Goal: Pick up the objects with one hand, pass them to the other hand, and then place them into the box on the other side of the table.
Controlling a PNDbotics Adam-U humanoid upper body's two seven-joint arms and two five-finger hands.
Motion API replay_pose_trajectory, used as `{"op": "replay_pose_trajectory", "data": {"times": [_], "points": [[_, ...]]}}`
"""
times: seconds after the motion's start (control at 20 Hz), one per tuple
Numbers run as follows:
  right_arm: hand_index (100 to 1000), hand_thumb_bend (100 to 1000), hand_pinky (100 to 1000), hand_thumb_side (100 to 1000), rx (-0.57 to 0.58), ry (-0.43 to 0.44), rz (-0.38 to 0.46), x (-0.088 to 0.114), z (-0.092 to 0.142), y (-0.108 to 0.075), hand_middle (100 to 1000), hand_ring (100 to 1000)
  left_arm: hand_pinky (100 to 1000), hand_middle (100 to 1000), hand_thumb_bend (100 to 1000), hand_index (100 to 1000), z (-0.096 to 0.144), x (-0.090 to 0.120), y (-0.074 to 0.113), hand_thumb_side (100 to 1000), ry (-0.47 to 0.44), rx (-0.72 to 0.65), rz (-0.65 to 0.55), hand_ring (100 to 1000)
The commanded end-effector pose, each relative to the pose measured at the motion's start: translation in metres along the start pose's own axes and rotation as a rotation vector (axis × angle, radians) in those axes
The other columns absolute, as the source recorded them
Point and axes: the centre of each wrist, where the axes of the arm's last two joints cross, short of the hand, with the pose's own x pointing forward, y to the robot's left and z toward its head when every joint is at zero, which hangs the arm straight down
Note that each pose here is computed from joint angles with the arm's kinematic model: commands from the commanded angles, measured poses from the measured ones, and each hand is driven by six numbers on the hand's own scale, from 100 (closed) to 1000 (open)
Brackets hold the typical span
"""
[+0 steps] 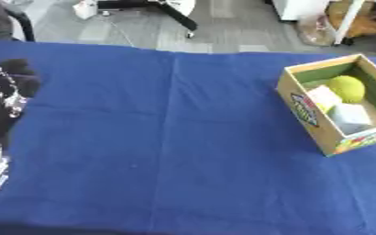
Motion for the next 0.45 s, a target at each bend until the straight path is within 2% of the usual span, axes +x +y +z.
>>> {"op": "replay_pose_trajectory", "data": {"times": [0.05, 0.3, 0.45], "points": [[766, 100, 869, 402, 0.029, -0.081, -0.109, 0.025, 0.006, 0.009, 976, 1000, 685, 563, 1000, 718, -0.005, 0.002, 0.001, 648, -0.051, 0.076, -0.025, 553], [749, 100, 861, 442, 0.041, -0.053, -0.309, 0.037, 0.040, 0.035, 972, 1000, 689, 567, 985, 734, 0.000, -0.007, -0.010, 688, -0.069, 0.143, 0.000, 556], [741, 100, 856, 463, 0.036, -0.023, -0.370, 0.036, 0.052, 0.042, 962, 1000, 688, 566, 948, 739, 0.005, -0.014, -0.015, 726, -0.047, 0.142, 0.020, 552]]}}
